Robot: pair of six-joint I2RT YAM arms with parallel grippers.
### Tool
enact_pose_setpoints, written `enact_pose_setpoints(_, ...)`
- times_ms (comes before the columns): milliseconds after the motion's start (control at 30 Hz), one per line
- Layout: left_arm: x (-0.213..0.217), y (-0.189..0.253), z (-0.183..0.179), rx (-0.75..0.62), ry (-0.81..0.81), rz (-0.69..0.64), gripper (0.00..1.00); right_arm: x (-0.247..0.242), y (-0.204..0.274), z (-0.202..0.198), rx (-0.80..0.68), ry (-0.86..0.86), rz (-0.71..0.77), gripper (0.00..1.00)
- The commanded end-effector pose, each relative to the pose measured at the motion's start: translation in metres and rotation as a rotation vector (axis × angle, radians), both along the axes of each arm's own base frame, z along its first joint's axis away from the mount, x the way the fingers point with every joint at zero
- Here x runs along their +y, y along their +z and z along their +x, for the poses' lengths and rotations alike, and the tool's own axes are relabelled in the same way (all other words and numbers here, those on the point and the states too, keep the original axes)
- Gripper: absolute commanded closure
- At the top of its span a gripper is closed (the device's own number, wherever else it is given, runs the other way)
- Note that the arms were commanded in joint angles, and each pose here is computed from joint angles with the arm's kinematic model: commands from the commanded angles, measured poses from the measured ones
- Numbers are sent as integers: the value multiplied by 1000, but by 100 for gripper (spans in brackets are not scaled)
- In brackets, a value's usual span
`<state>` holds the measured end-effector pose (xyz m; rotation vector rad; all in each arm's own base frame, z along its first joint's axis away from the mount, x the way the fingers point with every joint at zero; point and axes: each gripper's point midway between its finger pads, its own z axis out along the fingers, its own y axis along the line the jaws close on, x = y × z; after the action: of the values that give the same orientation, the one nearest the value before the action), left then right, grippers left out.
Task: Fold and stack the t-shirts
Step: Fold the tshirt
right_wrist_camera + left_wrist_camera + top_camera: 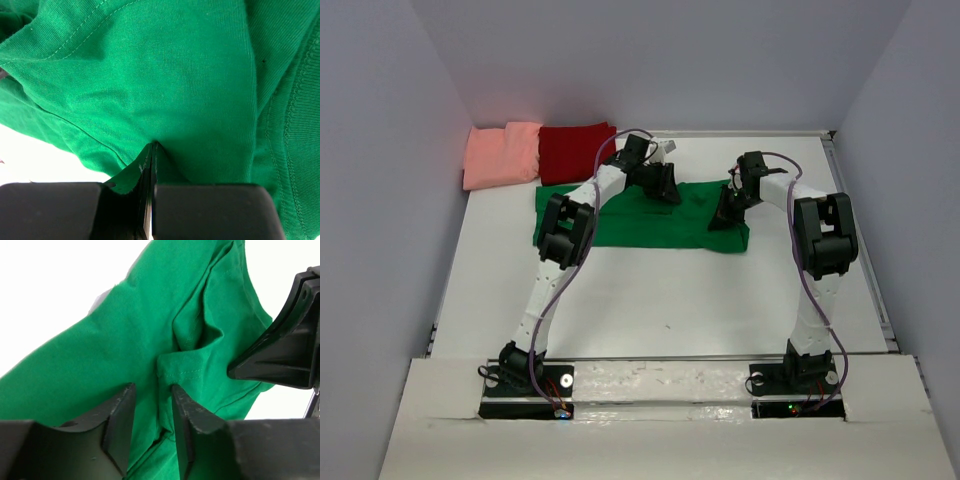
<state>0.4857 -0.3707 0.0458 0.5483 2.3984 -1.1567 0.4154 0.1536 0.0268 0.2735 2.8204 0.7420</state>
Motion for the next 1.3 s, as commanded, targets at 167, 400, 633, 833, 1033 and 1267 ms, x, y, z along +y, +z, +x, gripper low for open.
enact_pose_setpoints(167,-16,33,3,-35,-54,-103,57,-6,1,-4,-4,9,-42,100)
enact_pose_setpoints(400,-24,40,-5,-9,-103,-172,56,-7,-3,-6,9,5,-47,100)
enact_pose_setpoints(633,-25,29,-6,27,-97,-171,77,-7,-1,-6,6,5,-48,100)
enact_pose_setpoints(833,-23,22,-8,45,-83,-157,100,-7,0,-6,3,4,-49,100)
enact_pose_setpoints(1033,-13,26,5,-10,-15,-97,100,-7,2,-6,0,5,-47,100)
enact_pose_setpoints(1267,-8,28,10,-22,6,-83,59,-7,1,-7,2,7,-47,100)
